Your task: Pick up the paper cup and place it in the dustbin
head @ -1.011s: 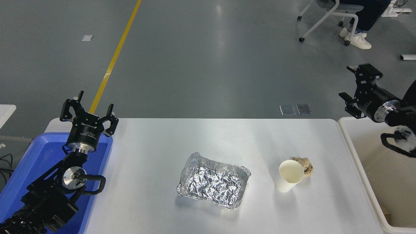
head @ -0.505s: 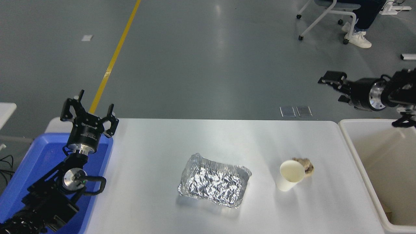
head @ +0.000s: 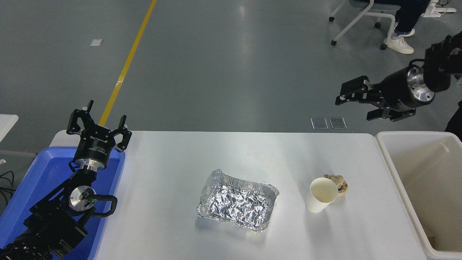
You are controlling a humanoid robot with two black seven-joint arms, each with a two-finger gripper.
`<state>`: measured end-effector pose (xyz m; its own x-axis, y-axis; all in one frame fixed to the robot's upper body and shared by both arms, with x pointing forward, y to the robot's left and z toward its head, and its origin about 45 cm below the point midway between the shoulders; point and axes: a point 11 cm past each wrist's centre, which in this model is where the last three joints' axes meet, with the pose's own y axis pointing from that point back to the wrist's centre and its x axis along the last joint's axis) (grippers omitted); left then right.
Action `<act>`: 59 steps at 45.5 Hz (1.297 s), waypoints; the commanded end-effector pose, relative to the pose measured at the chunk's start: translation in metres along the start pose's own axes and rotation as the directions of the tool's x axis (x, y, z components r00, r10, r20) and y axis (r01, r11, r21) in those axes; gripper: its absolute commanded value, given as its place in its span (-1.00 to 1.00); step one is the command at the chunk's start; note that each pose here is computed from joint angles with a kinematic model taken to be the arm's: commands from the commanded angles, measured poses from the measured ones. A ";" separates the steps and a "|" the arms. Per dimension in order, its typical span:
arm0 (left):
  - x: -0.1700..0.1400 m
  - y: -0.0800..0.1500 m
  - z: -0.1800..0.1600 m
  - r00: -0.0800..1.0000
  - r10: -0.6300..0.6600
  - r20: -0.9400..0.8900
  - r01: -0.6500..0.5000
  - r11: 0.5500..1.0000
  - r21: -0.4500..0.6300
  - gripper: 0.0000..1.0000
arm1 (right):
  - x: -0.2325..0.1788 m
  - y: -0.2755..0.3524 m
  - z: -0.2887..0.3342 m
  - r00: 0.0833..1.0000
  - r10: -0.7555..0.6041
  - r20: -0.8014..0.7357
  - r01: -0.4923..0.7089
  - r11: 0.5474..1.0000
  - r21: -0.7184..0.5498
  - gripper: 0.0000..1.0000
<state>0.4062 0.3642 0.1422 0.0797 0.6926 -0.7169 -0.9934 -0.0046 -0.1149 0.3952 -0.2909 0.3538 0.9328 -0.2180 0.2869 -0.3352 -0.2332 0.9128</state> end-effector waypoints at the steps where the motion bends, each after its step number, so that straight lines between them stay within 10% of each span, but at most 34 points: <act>1: 0.000 0.000 0.000 1.000 0.001 0.000 -0.001 1.000 0.000 0.96 | -0.018 0.010 -0.024 0.995 -0.070 -0.067 0.066 0.996 -0.060 1.00; 23: 0.000 0.000 0.000 1.000 0.001 0.000 -0.001 1.000 0.000 0.96 | -0.035 -0.017 -0.060 0.969 -0.143 -0.202 0.117 0.984 -0.136 1.00; 59: 0.000 0.000 0.000 1.000 0.001 -0.001 -0.001 1.000 -0.002 0.96 | -0.093 -0.141 0.069 0.969 -0.151 -0.196 0.094 0.958 -0.271 0.99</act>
<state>0.4062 0.3644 0.1423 0.0787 0.6921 -0.7175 -0.9933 -0.0064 -0.1151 0.3599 -0.2820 0.2222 0.9840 0.0050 0.1778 -0.1777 -0.0198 0.9839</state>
